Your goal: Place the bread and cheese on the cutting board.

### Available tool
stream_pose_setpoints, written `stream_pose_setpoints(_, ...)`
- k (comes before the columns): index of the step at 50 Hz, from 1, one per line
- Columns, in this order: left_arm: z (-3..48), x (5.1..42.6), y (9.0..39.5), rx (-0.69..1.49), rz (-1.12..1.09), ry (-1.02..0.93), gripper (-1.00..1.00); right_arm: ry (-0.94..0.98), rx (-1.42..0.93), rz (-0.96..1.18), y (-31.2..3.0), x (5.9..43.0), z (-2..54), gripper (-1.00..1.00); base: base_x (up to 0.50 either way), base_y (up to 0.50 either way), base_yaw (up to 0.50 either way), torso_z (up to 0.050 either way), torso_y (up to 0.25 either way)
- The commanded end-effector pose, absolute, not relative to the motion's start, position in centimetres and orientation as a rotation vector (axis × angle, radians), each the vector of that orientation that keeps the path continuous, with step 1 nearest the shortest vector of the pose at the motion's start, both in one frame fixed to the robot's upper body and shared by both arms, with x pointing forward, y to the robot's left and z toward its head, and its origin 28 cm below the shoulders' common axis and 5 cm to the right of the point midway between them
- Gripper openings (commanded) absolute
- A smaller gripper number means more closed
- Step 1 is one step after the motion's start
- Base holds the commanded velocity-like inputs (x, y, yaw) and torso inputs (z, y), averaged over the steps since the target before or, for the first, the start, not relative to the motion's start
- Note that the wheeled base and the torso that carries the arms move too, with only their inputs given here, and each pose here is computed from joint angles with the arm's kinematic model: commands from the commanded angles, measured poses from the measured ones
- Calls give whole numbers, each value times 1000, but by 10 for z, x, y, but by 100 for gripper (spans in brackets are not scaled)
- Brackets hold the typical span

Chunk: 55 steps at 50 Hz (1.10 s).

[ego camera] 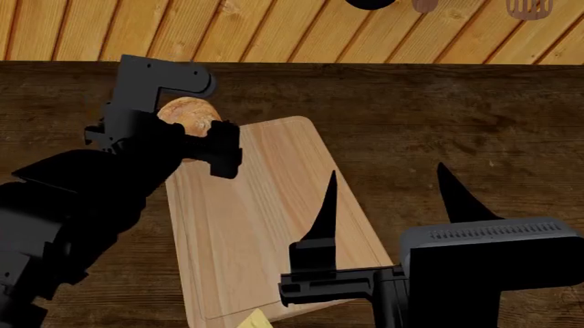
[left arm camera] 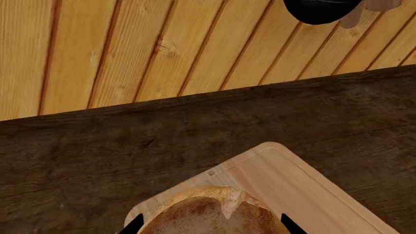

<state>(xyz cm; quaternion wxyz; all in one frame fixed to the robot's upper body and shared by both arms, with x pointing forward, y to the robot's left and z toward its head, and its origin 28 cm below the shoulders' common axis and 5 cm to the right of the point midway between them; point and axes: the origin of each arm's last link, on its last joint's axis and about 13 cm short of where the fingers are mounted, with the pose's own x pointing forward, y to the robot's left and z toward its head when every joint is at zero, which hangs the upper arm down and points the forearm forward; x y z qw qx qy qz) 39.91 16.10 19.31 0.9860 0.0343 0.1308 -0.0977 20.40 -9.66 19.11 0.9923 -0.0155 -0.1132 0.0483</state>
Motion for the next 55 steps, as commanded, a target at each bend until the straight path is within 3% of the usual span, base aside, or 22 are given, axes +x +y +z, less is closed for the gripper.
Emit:
stream_pose_setpoints(1,176,397,154,51,-207,292,-100,-228,-32,101,-96,204,192,100,0,0,0,0,0)
stream_pose_setpoints(55,135,390,158,43,-169,356,-100,-224,-41,105,-95,204,191,100,0,0,0,0,0)
